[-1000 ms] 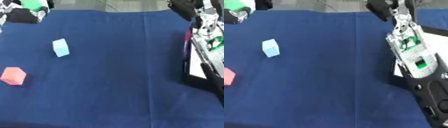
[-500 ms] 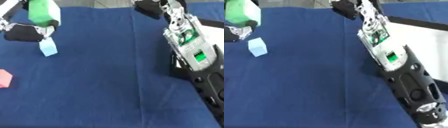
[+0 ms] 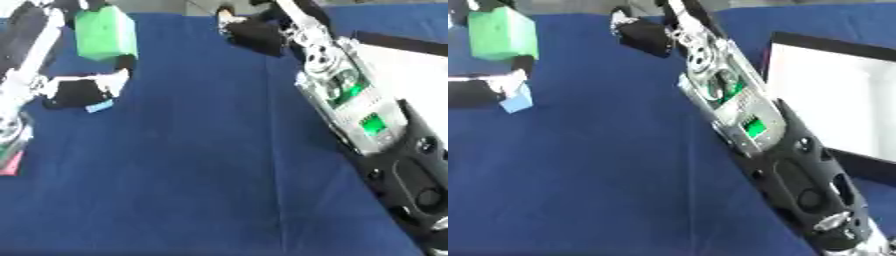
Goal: Pick up the objects with one hand, pass them to the other hand, and then place them into the box on the other side of the table.
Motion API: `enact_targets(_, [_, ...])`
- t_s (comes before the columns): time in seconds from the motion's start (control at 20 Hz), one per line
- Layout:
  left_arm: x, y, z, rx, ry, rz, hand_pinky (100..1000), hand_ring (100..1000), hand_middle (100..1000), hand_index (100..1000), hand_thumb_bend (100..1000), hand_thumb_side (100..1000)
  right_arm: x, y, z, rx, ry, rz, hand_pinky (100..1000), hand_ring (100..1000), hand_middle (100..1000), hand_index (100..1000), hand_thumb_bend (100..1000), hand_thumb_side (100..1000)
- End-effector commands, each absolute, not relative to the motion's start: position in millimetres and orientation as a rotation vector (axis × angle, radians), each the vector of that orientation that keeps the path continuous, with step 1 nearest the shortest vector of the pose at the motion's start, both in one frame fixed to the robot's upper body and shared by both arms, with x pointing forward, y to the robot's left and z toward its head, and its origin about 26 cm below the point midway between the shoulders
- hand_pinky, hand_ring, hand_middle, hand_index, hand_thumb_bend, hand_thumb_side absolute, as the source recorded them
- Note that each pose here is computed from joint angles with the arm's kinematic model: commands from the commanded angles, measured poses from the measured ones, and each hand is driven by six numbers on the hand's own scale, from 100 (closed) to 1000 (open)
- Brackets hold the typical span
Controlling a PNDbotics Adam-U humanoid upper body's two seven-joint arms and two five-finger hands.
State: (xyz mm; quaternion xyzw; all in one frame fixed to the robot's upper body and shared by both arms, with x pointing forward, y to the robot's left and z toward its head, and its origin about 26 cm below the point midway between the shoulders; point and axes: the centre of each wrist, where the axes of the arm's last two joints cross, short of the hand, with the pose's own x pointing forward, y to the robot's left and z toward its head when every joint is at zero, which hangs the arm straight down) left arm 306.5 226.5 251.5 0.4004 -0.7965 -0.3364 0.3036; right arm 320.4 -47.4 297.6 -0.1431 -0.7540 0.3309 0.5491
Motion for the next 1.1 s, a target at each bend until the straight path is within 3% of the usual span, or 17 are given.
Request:
enact_targets(0.05, [303,219,252,1.117,-2.184,-0.879,696,588,491,549,100,101,311,-35,300,-0.296,-1.797,0.816,682,854,894,976,100,535])
enact_targets(0.45, [302,209,242,1.197,-2.371,-0.798,670,565,473,534,100,100,301,-24,296,-0.152,-1.772,0.846,665,854,897,993,100,611])
enact_targets(0.8, [301,204,235,1.262,-2.492,-0.792,656,557,467,527,124,100,288,-26,303,0.048,-1.778,0.856,650,847,887,1000,100,610])
enact_targets(1.1, [301,204,231,1.322,-2.524,-0.821,648,553,464,523,153,100,283,-30,307,0.140,-1.802,0.853,648,848,886,1000,100,660])
